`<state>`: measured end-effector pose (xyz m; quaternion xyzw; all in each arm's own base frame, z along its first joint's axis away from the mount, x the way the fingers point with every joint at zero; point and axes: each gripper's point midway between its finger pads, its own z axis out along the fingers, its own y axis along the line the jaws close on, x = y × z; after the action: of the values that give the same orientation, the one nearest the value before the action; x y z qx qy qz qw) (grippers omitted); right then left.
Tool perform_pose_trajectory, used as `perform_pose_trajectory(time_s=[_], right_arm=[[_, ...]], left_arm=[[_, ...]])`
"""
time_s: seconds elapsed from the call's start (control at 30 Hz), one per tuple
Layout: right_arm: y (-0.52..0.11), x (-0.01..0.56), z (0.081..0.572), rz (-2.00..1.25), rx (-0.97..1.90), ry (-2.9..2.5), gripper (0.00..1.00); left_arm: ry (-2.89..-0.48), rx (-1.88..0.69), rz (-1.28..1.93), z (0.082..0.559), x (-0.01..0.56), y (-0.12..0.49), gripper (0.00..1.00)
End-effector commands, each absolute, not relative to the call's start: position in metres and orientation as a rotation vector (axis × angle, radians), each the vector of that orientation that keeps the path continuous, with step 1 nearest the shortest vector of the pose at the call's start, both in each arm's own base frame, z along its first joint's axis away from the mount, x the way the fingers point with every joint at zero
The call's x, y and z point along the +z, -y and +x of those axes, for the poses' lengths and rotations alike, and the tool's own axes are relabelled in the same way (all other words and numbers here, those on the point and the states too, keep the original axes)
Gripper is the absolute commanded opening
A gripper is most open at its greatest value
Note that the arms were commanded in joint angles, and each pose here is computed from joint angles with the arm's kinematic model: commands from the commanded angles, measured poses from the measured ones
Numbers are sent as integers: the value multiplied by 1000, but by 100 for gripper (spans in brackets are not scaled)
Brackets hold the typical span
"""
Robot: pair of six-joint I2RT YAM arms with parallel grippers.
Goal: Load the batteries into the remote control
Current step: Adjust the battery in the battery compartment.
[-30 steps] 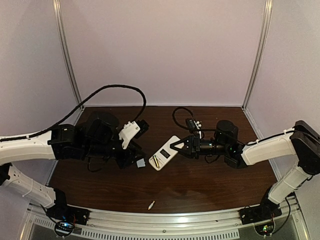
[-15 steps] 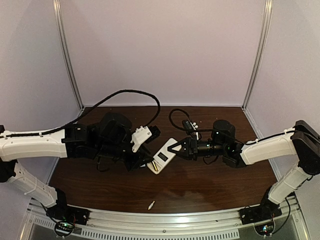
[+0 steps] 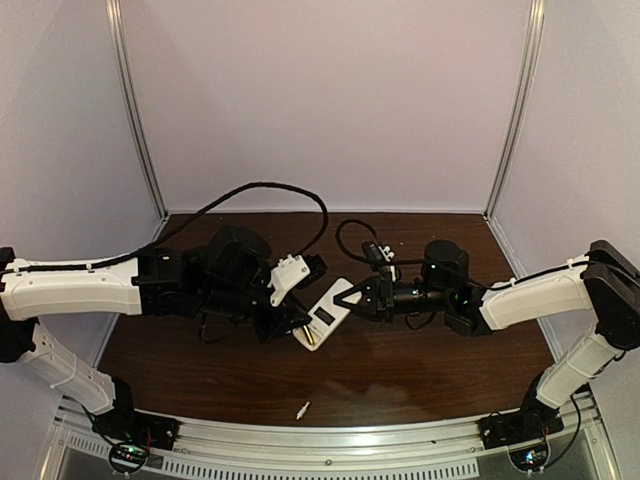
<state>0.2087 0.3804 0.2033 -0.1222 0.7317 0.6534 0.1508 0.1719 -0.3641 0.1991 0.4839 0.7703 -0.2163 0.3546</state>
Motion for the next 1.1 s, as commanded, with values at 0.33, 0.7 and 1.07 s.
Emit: perform_pose_trajectory(time_s=[0.33, 0.7, 1.07], right_arm=[[-385, 221, 208, -405, 1893, -2033, 0], [-382, 221, 213, -375, 1886, -2027, 0], [-380, 220, 214, -362, 1886, -2026, 0]], left_arm=[[-2027, -490, 1243, 180, 194, 359, 17], [-2034, -501, 1236, 175, 195, 352, 12], [-2044, -511, 1255, 171, 191, 351, 10]])
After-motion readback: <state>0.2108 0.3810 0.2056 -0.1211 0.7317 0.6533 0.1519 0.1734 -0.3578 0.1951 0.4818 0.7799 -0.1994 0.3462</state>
